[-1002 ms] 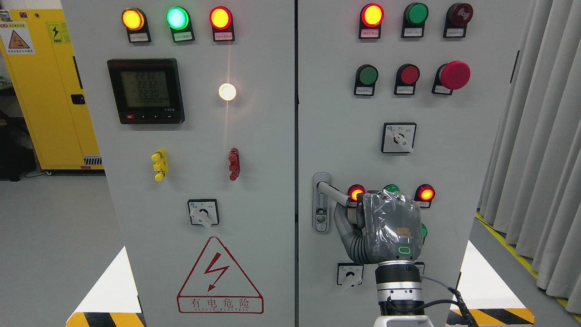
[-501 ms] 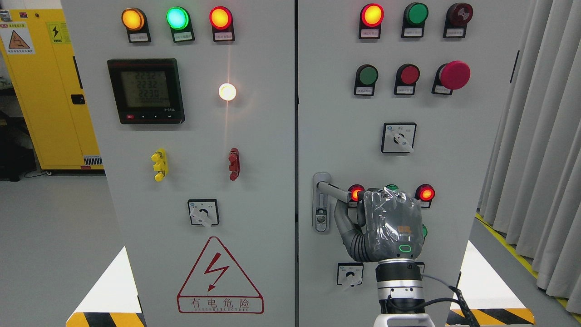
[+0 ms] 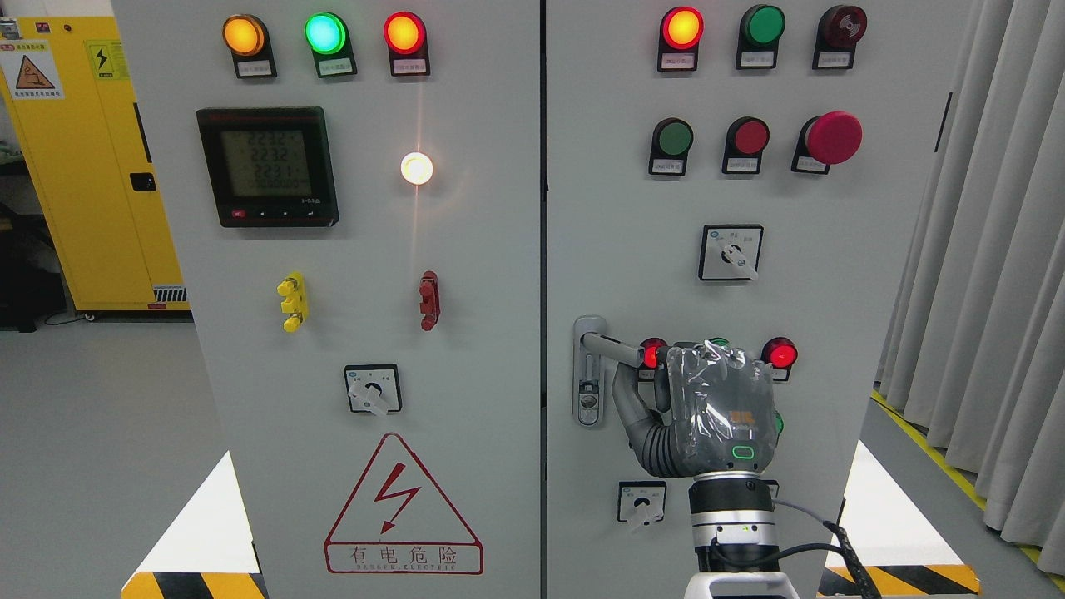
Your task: Release door handle
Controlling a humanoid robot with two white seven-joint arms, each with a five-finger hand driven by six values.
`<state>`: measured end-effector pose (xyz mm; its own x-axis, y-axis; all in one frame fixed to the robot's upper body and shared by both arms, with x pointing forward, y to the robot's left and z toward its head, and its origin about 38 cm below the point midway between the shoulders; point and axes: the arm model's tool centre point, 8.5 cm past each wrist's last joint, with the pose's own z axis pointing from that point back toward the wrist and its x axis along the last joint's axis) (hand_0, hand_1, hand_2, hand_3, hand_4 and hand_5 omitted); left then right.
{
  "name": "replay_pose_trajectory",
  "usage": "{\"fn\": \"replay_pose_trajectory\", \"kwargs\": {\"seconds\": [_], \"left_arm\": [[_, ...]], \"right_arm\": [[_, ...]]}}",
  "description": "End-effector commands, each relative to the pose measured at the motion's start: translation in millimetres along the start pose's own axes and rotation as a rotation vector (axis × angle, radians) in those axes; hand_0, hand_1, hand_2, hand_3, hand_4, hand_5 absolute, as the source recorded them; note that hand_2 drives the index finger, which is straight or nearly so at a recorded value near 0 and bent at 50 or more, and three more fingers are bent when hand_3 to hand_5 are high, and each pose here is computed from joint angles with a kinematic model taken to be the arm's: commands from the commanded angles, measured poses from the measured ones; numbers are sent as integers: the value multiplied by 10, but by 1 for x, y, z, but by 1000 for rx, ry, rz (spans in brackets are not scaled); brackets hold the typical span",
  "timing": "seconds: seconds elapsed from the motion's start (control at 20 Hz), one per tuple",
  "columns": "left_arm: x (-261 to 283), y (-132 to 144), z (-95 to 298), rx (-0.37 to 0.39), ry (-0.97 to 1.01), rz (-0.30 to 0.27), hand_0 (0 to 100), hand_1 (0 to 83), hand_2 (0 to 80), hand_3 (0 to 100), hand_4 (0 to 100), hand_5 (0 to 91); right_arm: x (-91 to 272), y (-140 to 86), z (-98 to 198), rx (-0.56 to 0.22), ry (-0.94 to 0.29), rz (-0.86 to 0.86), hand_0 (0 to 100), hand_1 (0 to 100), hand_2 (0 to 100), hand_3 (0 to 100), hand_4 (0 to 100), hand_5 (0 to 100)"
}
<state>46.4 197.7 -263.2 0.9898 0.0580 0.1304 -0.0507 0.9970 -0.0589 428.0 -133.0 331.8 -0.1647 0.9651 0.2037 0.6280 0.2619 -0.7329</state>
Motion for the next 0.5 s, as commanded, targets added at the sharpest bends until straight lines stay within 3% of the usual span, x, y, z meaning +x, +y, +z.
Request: {"fn": "replay_pose_trajectory", "kwargs": {"seconds": [0.0,0.45], "left_arm": [[0,0,0,0,1,0,120,556,0,0,0,0],[0,0,0,0,1,0,120,556,0,0,0,0]], "right_arm": [[-8,-1,-1,-3,20,5,613,366,1000,1000,1000,1000],[-10,0,16,3,24,-5,610,367,1000,1000,1000,1000]]}}
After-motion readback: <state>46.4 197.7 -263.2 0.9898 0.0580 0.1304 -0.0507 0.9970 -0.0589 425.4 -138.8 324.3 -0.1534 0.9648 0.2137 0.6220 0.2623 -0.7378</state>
